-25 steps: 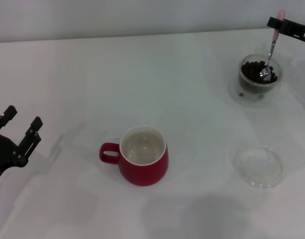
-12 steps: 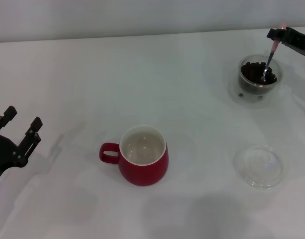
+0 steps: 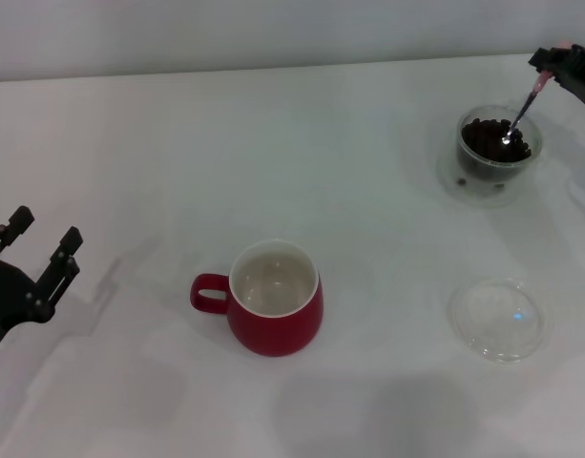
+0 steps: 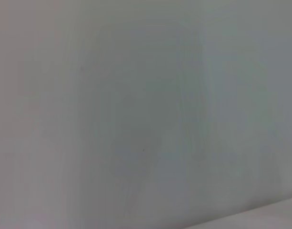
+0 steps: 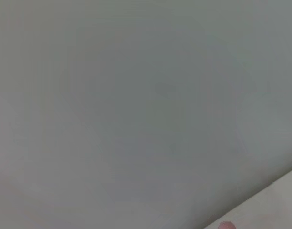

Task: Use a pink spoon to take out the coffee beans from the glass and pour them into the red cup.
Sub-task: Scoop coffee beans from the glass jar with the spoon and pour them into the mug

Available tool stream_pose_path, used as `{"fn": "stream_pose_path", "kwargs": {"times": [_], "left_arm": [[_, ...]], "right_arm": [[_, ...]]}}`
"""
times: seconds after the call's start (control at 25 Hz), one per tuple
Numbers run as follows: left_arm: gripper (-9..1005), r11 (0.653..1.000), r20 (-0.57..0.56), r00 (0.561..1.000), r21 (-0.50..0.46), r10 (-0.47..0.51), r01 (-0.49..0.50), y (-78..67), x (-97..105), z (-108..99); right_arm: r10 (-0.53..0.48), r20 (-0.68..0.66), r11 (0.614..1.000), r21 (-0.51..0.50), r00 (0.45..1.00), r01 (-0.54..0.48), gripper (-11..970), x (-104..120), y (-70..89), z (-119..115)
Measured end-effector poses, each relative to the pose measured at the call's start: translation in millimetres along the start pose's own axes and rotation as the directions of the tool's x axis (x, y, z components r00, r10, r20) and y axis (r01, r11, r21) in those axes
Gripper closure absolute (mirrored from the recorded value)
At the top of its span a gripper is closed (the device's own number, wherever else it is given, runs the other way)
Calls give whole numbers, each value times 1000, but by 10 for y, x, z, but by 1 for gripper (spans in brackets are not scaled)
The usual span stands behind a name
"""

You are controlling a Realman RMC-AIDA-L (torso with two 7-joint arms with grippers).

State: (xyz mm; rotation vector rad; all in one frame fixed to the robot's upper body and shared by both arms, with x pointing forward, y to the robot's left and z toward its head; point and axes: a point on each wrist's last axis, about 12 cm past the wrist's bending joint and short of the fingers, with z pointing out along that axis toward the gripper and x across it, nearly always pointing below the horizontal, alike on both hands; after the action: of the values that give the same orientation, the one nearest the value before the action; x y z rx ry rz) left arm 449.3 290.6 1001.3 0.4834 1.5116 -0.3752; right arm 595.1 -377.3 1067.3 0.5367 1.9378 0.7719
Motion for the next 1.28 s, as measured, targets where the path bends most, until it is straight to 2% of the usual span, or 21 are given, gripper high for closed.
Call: {"fn": "stream_pose_path", "kwargs": {"times": [0.32,0.96,1.28], "left_arm": [[400,1000,-3,1000,-1,0,0,1,3,0],[402,1000,-6,1000,1,4,-4,14,0,28],[401,1000,-9,1000,6,4,-4,5,2,38]], "right_arm": [[87,11,996,12,996,-87,814,21,-70,-38],[165,87,985,46,983,-169,813,-89,-220,-149],[203,93,977,38,975,-208,813,-110,-209,-139]]}}
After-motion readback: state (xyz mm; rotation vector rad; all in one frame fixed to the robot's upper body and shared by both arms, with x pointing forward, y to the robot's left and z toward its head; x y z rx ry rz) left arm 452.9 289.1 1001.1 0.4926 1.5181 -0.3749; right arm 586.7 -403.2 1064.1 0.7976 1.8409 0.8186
